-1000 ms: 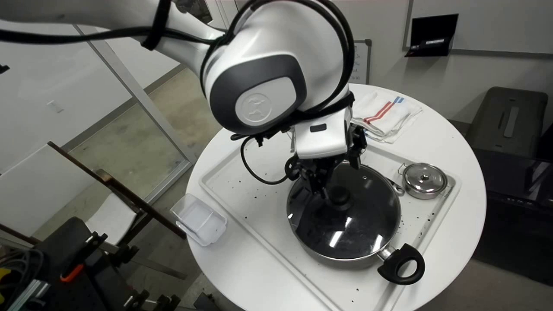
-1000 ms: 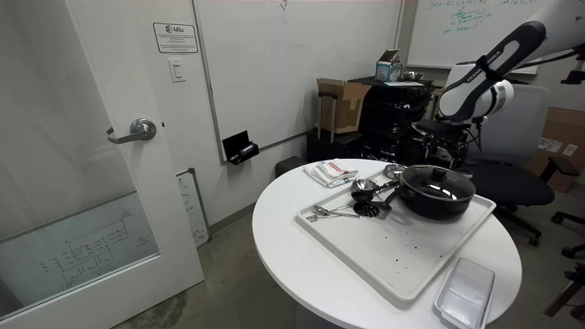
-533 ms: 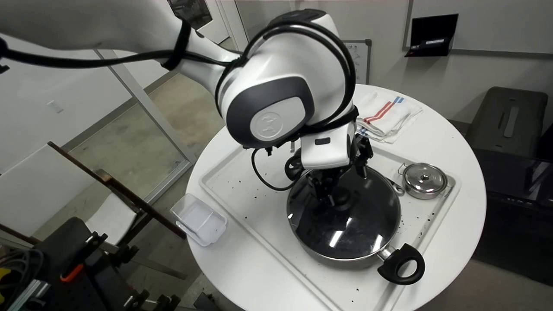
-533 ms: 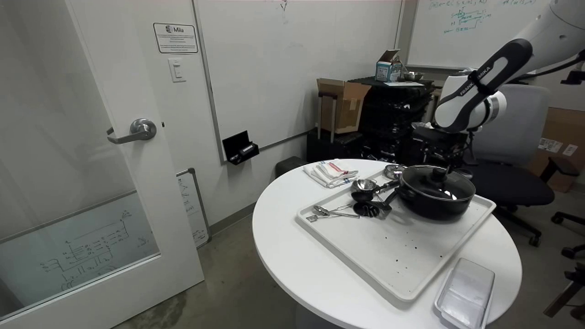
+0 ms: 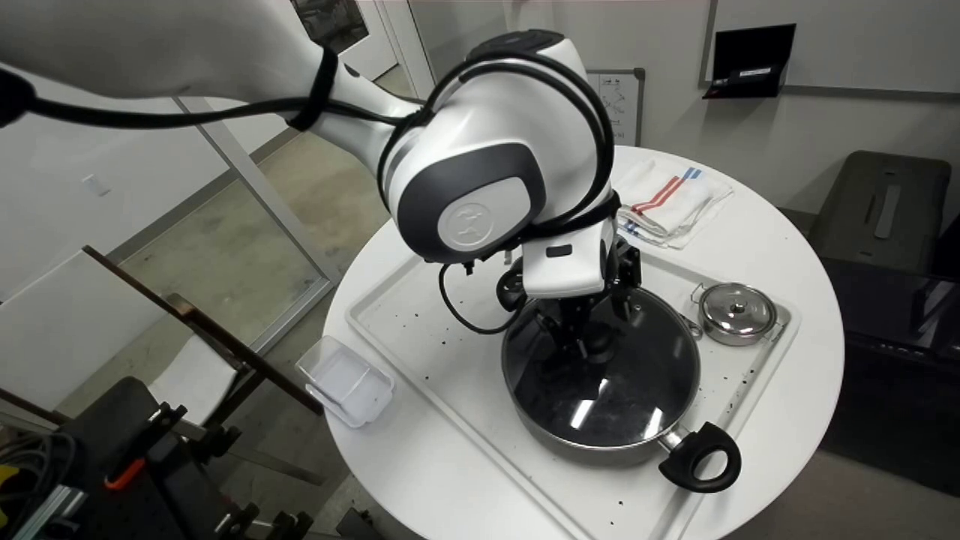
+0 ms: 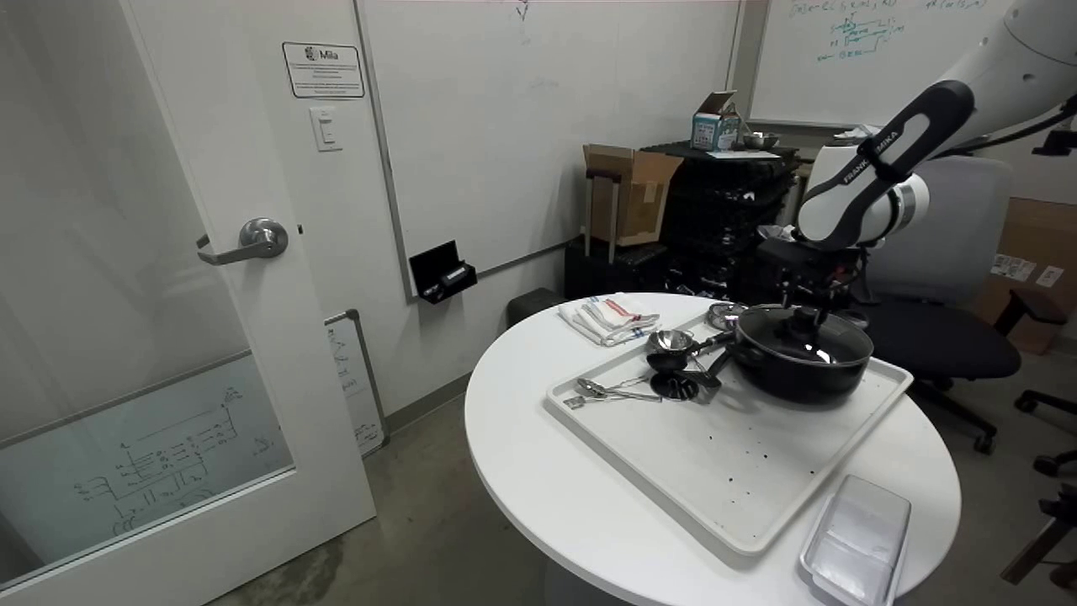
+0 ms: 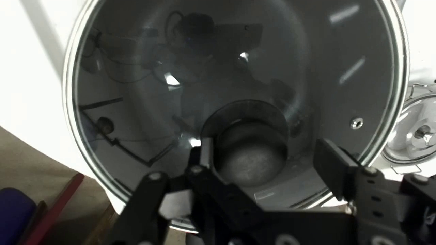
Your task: Take the lid off of the pot
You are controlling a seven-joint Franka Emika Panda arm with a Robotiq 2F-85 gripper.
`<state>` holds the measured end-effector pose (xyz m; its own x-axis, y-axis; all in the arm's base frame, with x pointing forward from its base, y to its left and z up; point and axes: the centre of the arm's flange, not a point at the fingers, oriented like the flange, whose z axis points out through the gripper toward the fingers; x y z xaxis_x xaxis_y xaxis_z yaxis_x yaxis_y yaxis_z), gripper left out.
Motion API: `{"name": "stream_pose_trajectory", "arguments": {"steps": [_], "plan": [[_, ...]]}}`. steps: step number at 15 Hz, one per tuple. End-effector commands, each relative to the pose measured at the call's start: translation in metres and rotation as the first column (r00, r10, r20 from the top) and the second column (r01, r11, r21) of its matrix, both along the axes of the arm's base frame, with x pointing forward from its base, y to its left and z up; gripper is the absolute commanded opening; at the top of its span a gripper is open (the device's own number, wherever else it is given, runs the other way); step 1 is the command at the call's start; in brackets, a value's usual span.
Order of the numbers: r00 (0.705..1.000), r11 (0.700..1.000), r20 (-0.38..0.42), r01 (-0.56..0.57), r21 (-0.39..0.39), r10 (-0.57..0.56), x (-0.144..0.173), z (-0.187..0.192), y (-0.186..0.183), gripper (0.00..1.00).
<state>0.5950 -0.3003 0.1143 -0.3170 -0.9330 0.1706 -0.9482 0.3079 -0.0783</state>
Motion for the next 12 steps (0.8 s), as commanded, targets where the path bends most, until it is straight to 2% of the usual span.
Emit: {"name": "stream_pose_trajectory", "arguments": {"steps": [1, 3, 4, 8, 12], "plan": [[0.999, 0.999, 0.028, 0.015, -0.028, -0.014, 0.006, 0.000, 0.001, 0.44], [0.999, 0.999, 0.033, 0.016, -0.031, -0.015, 0.006, 0.003, 0.000, 0.28], [0.999, 0.999, 0.037, 0.015, -0.032, -0.013, 0.006, 0.004, 0.001, 0.26], [0.998, 0.999, 0.057, 0.000, -0.038, 0.002, 0.001, 0.012, 0.007, 0.26], [0.992, 0.998, 0.119, -0.027, -0.057, 0.034, -0.012, 0.034, 0.017, 0.26]]}}
